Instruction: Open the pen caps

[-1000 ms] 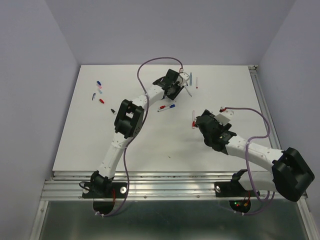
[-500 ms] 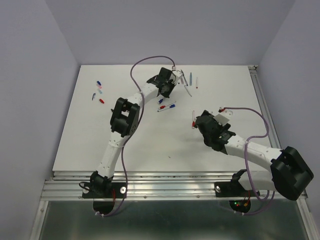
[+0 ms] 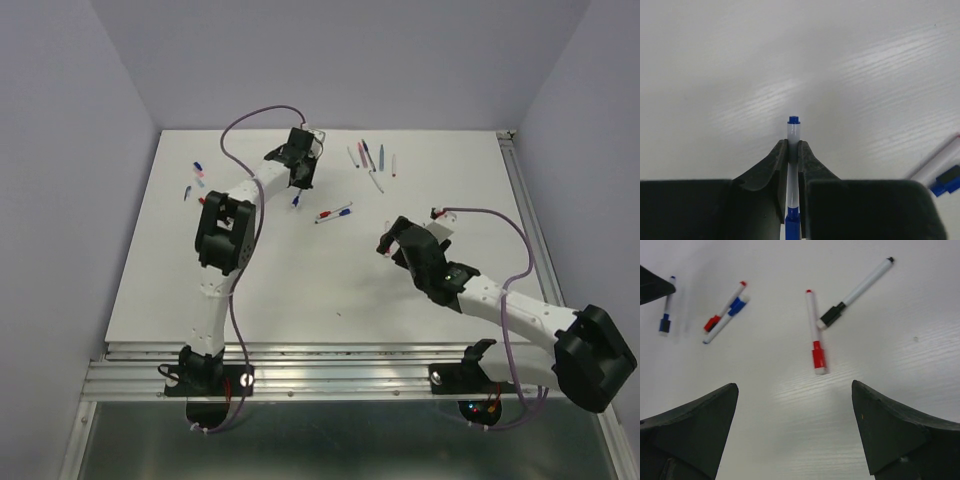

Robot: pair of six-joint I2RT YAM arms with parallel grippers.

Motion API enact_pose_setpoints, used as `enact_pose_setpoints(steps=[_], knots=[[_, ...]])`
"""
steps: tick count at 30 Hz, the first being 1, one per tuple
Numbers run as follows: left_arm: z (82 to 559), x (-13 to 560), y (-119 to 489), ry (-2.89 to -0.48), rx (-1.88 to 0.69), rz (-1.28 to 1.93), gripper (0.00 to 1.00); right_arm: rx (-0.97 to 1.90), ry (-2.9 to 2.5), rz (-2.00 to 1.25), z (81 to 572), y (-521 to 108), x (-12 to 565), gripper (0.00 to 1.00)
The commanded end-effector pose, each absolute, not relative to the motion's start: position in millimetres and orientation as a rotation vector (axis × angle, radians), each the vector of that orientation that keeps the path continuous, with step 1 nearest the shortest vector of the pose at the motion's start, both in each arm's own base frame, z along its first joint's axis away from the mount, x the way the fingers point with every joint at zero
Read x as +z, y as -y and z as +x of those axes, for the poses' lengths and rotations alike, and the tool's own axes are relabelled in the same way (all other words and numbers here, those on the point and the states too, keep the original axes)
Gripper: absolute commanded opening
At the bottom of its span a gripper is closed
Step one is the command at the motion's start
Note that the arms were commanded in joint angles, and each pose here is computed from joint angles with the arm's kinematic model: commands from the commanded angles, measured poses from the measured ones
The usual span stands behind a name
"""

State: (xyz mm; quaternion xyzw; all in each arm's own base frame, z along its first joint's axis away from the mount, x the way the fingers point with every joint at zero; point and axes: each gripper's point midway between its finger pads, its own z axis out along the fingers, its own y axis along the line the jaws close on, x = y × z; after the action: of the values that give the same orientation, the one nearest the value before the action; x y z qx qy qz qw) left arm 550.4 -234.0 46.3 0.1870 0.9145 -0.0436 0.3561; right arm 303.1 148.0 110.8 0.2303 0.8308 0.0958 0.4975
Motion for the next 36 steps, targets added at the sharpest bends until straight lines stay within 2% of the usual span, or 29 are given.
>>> enact_pose_setpoints(steps=[1,4,5,6,7,8,9,10,11,14,15,16,23,27,32,36], knots=[[533.1,172.8,212.2,-2.175,-0.206,0.166,0.0,0.601,-1.907,0.375,303.8,-196.2,160.4,1.0],[493.3,198.8,200.4,-2.106,-0.315,-0.027,0.0,0.883,-1.864,0.169,278.1,-232.4,184.4,1.0],[478.5,238.8,199.7,-2.009,-0.409,-0.134,0.0,0.937,-1.828,0.116,273.3,-239.2,194.0,1.0],[466.0,241.5,197.0,-1.993,-0.446,-0.201,0.0,0.988,-1.816,0.081,267.0,-244.9,199.0,1.0],[444.9,209.2,184.8,-2.036,-0.415,-0.304,0.0,1.071,-1.815,0.003,253.6,-255.3,202.7,1.0],[430.0,206.6,179.3,-2.017,-0.424,-0.406,0.0,1.123,-1.805,-0.036,246.7,-261.2,206.5,1.0],[411.4,235.9,176.1,-1.907,-0.507,-0.511,0.0,1.193,-1.76,-0.059,241.5,-268.0,218.5,1.0],[381.4,197.1,181.8,-1.941,-0.531,-0.597,0.0,1.246,-1.751,-0.092,235.1,-274.3,221.9,1.0],[365.5,224.6,184.0,-1.829,-0.647,-0.639,0.0,1.343,-1.744,-0.155,223.3,-286.1,227.0,1.0],[319.4,195.8,190.0,-1.802,-0.773,-0.769,0.0,1.477,-1.764,-0.291,201.5,-309.1,226.4,1.0],[307.6,208.6,187.8,-1.757,-0.83,-0.785,0.0,1.492,-1.761,-0.305,199.1,-314.3,227.8,1.0],[295.0,197.1,191.0,-1.769,-0.848,-0.799,0.0,1.504,-1.772,-0.322,193.6,-322.1,226.1,1.0],[262.0,194.6,204.9,-1.77,-0.935,-0.802,0.0,1.536,-1.799,-0.459,174.8,-366.9,223.9,1.0],[257.2,192.9,213.2,-1.788,-0.953,-0.804,0.0,1.532,-1.825,-0.475,172.6,-380.8,218.8,0.94],[251.7,198.2,219.6,-1.785,-0.975,-0.79,0.0,1.476,-1.851,-0.408,184.5,-383.3,213.4,0.82],[250.0,198.3,223.2,-1.791,-0.979,-0.785,0.0,1.464,-1.867,-0.387,188.3,-385.3,209.6,0.64]])
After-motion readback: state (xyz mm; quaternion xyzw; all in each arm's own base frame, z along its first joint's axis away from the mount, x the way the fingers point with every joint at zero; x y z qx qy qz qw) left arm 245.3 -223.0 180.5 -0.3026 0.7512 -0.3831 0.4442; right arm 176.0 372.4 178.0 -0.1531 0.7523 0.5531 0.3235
